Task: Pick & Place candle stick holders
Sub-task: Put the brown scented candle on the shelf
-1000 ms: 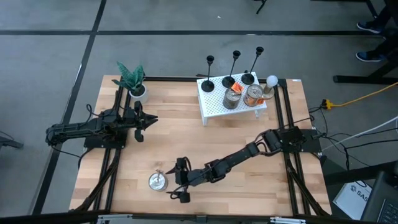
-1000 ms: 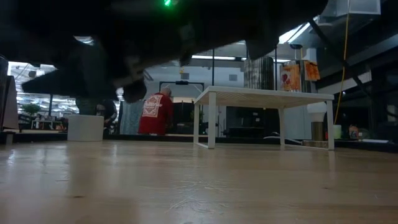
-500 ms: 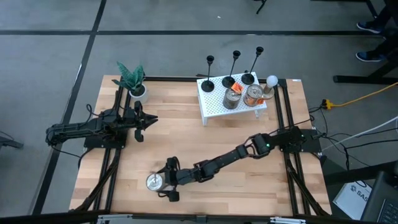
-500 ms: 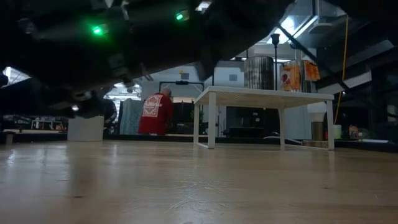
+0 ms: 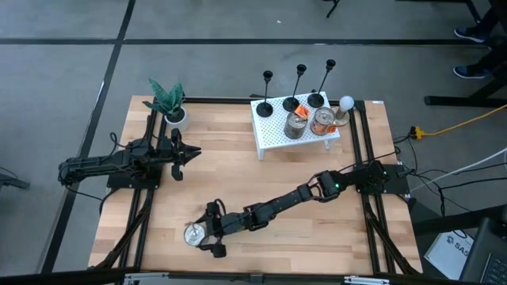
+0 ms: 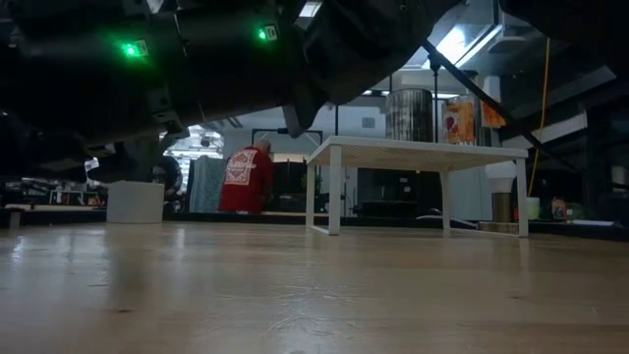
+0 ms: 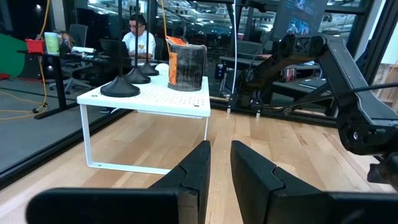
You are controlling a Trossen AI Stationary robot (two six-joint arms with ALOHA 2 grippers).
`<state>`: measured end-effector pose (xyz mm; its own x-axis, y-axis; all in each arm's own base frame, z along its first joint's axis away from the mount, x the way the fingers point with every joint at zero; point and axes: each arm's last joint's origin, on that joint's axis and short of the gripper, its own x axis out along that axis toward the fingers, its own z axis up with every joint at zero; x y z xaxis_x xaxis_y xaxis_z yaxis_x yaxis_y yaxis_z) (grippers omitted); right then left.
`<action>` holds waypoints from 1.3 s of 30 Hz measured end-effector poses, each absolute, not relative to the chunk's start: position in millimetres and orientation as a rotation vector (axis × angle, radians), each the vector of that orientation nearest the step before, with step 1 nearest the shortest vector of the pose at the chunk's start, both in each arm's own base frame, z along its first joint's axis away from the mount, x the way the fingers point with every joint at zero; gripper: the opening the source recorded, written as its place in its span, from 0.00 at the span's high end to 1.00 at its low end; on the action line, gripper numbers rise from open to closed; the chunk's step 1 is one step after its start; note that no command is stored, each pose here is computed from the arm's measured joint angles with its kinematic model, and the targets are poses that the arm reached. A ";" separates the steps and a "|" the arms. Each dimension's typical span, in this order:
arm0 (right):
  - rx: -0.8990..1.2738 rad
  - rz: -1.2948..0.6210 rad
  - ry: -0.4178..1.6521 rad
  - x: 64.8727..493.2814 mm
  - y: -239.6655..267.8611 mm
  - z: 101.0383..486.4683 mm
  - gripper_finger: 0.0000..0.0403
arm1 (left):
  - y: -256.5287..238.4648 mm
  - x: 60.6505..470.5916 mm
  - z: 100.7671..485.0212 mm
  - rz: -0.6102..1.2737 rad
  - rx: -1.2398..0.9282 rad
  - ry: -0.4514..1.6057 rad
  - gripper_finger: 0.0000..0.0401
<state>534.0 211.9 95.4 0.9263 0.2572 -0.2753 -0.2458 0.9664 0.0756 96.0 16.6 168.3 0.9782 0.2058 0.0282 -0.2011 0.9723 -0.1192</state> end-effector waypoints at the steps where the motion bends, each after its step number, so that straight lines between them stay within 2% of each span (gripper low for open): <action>1: 0.026 0.261 0.286 534.0 211.9 95.4 0.01 | 16.6 96.0 168.3 0.205 -0.116 -0.040 0.85; 10: 0.017 0.278 0.225 535.8 211.2 101.1 0.01 | 16.6 96.0 168.4 0.206 -0.116 -0.041 0.85; 21: 0.079 0.254 0.230 539.1 202.9 101.3 0.13 | 16.6 96.0 168.5 0.205 -0.116 -0.041 0.85; 39: 0.109 -0.137 0.221 539.5 191.2 98.9 0.14 | 16.6 96.0 168.5 0.206 -0.116 -0.041 0.85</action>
